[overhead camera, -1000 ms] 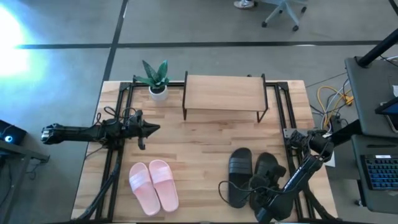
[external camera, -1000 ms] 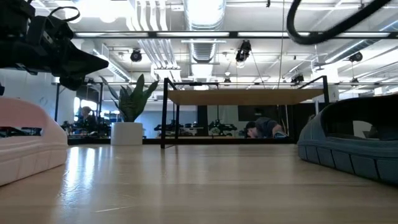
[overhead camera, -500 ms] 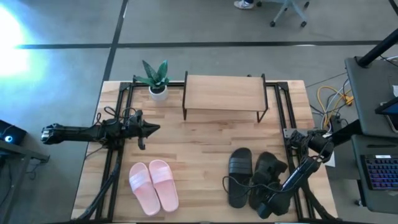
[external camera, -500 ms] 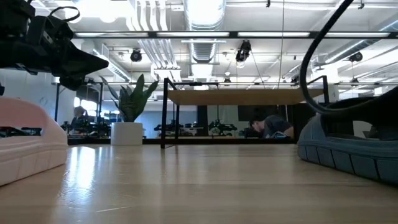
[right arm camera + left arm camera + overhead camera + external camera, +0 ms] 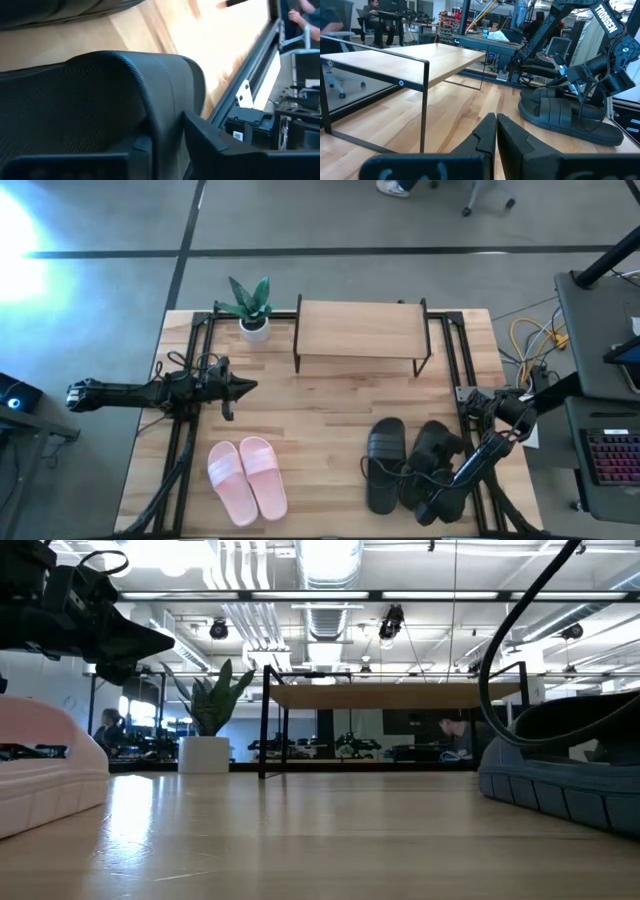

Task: Pick and place slides into the shelf
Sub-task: Put the right black slipper on the shelf

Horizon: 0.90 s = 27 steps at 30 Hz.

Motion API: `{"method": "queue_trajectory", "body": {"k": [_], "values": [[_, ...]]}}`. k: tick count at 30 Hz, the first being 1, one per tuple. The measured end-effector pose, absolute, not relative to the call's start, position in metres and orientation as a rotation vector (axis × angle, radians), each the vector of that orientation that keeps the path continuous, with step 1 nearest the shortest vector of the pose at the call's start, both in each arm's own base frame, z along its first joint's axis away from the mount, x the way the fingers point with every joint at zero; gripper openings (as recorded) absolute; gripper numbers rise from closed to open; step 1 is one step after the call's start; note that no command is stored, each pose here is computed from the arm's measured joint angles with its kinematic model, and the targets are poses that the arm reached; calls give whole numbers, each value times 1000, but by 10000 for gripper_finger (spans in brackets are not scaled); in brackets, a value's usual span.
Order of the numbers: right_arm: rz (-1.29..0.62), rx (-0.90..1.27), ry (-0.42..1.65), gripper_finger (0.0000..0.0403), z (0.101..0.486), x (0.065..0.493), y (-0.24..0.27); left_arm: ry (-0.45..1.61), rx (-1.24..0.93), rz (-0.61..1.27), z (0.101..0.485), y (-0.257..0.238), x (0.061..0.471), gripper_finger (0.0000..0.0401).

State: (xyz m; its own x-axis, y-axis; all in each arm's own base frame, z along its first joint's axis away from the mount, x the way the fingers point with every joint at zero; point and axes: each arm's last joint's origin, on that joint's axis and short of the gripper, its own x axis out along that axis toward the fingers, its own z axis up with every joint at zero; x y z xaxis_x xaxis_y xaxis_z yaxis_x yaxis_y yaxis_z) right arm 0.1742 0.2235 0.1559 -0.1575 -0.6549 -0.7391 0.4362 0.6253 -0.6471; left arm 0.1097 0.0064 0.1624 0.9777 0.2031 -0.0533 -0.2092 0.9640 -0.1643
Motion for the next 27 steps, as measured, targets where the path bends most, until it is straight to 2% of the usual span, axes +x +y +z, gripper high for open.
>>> {"method": "queue_trajectory", "body": {"k": [5,11,15,22,27], "values": [[-950,-178,1438,18,161,177,228,36,-170,209,162,6,110,0],[-846,-119,1339,14,192,190,242,37,-170,209,162,6,110,0],[-706,-115,1171,13,227,203,251,35,-170,209,162,6,110,0],[-563,-285,927,13,281,237,244,37,-170,209,162,6,110,0],[-612,-491,857,13,297,270,212,36,-170,209,162,6,110,0]]}}
